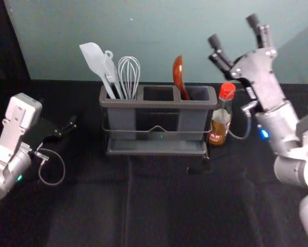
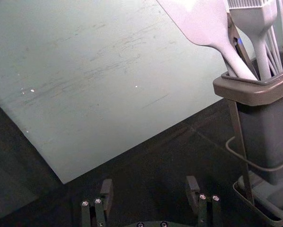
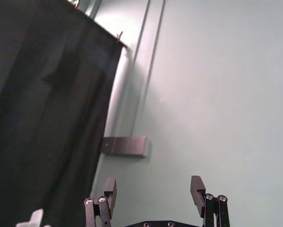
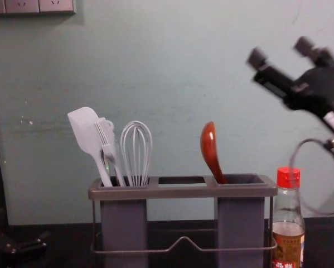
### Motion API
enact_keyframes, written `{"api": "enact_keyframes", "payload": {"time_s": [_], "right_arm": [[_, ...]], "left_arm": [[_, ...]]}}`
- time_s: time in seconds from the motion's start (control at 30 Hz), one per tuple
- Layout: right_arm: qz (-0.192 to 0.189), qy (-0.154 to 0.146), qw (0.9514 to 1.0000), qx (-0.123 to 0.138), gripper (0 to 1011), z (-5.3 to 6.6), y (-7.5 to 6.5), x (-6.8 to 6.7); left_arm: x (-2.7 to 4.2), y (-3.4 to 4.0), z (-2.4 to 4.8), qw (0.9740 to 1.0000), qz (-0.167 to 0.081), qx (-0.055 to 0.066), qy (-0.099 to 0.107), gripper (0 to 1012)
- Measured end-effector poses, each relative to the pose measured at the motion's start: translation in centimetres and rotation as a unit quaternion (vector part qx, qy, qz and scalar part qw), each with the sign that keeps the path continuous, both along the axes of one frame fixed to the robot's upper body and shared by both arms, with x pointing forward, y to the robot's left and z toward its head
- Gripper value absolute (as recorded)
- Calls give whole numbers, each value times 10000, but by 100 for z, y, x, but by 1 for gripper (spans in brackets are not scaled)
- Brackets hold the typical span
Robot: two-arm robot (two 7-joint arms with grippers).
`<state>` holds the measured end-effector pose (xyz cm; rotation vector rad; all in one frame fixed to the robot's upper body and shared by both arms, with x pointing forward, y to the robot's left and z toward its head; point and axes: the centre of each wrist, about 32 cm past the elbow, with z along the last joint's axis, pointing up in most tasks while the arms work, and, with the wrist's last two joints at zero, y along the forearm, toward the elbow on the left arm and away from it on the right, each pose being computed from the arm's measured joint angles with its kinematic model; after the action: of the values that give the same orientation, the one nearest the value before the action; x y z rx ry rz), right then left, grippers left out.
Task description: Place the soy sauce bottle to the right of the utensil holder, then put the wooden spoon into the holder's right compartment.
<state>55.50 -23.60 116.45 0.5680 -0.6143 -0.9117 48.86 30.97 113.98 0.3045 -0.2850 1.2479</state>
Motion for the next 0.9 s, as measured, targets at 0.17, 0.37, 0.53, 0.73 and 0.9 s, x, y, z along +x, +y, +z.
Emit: {"api": "enact_keyframes", "payload": {"time_s": [0.17,0.37,0.53,0.73,0.9], "right_arm": [[-346,-103,9993,84,1002,43,-183,-154],[-1117,146,9936,-67,1003,72,-398,-396],[-1803,741,9798,-453,1002,103,-563,-585],[-2141,1649,9599,-741,1002,85,-701,-733],[-2237,2181,9453,-942,1002,34,-772,-796]], "left_arm": [[0,0,0,10000,0,0,-1,1005],[0,0,0,10000,0,0,0,1005],[0,0,0,10000,0,0,0,1005],[0,0,0,10000,0,0,0,1005],[0,0,0,10000,0,0,0,1005]]}}
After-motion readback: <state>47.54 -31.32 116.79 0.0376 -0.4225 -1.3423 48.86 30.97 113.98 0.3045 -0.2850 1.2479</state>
